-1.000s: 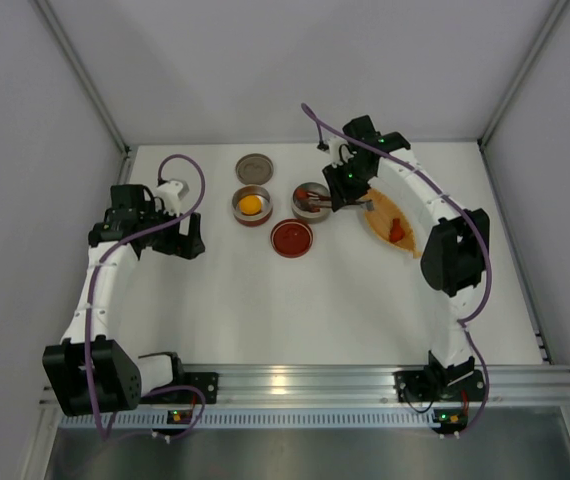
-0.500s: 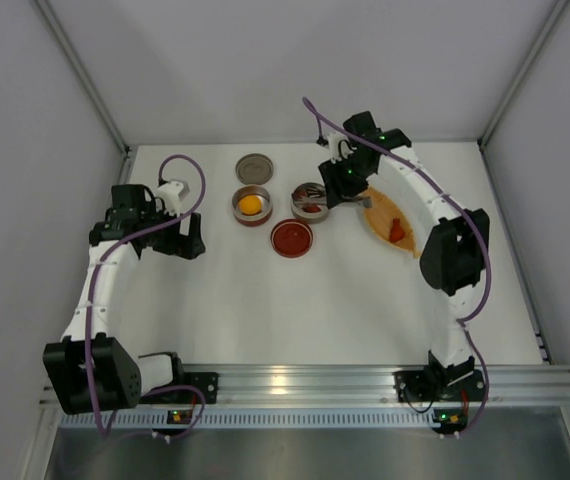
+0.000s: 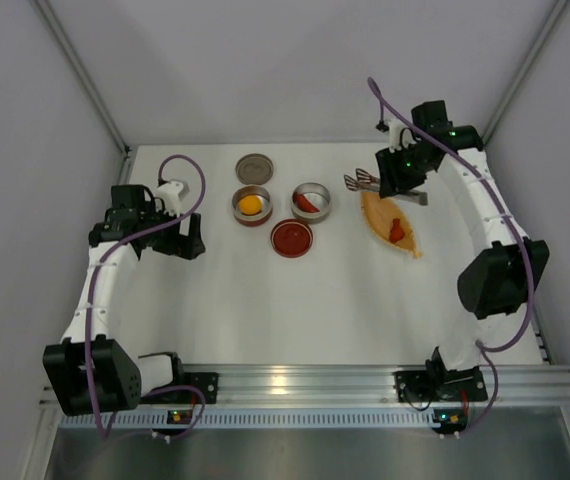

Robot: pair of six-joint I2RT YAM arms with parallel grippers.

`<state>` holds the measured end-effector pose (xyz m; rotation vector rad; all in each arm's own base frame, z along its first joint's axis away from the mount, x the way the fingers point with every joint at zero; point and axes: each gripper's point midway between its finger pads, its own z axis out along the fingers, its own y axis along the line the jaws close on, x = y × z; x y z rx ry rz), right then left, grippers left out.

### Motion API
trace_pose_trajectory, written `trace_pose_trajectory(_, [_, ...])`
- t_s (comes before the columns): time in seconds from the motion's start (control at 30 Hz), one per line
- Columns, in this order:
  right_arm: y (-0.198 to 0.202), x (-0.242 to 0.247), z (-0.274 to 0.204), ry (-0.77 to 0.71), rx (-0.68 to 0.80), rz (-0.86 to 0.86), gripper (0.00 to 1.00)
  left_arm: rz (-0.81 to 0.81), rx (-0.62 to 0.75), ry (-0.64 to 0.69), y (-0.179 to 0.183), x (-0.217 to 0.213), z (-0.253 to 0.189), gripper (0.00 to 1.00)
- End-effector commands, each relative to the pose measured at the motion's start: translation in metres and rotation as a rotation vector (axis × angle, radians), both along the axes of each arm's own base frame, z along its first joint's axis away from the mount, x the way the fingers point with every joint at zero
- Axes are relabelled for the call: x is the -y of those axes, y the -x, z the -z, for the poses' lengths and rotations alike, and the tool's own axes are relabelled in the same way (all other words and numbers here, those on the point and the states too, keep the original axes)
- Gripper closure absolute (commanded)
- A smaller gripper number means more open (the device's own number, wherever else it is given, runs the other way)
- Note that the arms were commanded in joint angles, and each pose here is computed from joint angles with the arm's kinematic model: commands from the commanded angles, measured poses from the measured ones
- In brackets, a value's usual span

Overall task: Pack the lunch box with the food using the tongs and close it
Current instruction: Pick up the fake food from the plate.

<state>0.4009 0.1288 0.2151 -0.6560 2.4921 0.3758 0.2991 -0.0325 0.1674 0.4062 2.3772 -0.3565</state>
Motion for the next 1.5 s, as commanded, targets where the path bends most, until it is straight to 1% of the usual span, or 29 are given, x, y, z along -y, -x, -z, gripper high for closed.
trace_pose_trajectory(0.0, [0.040,0.037,-0.013,0.066,-0.010,0.003,0.59,0.021,0.058,-0.002,-0.001,0.001,-0.010,0.02])
trace_pose_trajectory(0.13, [0.060,0.080,-0.009,0.147,-0.031,0.065,0.59,0.022,0.062,0.004,0.001,0.002,-0.012,0.02])
trace_pose_trajectory(0.23, [0.073,0.098,-0.005,0.190,-0.060,0.120,0.62,0.024,0.064,0.010,0.003,0.003,-0.013,0.02])
trace_pose_trajectory(0.4, [0.092,0.107,0.012,0.226,-0.097,0.176,0.63,0.028,0.069,0.010,0.005,0.004,-0.014,0.02])
trace_pose_trajectory(0.6, [0.101,0.114,0.030,0.257,-0.134,0.229,0.64,0.024,0.083,-0.001,0.004,0.002,-0.017,0.02])
trace_pose_trajectory(0.9, [0.094,0.114,0.041,0.258,-0.140,0.251,0.60,0.020,0.075,0.003,0.003,0.002,-0.013,0.02])
trace_pose_trajectory(1.2, [0.082,0.099,0.044,0.225,-0.152,0.239,0.56,0.018,0.069,-0.010,0.002,0.000,-0.009,0.02])
trace_pose_trajectory(1.47, [0.075,0.094,0.050,0.212,-0.167,0.230,0.55,0.017,0.062,-0.015,0.003,-0.001,-0.005,0.02])
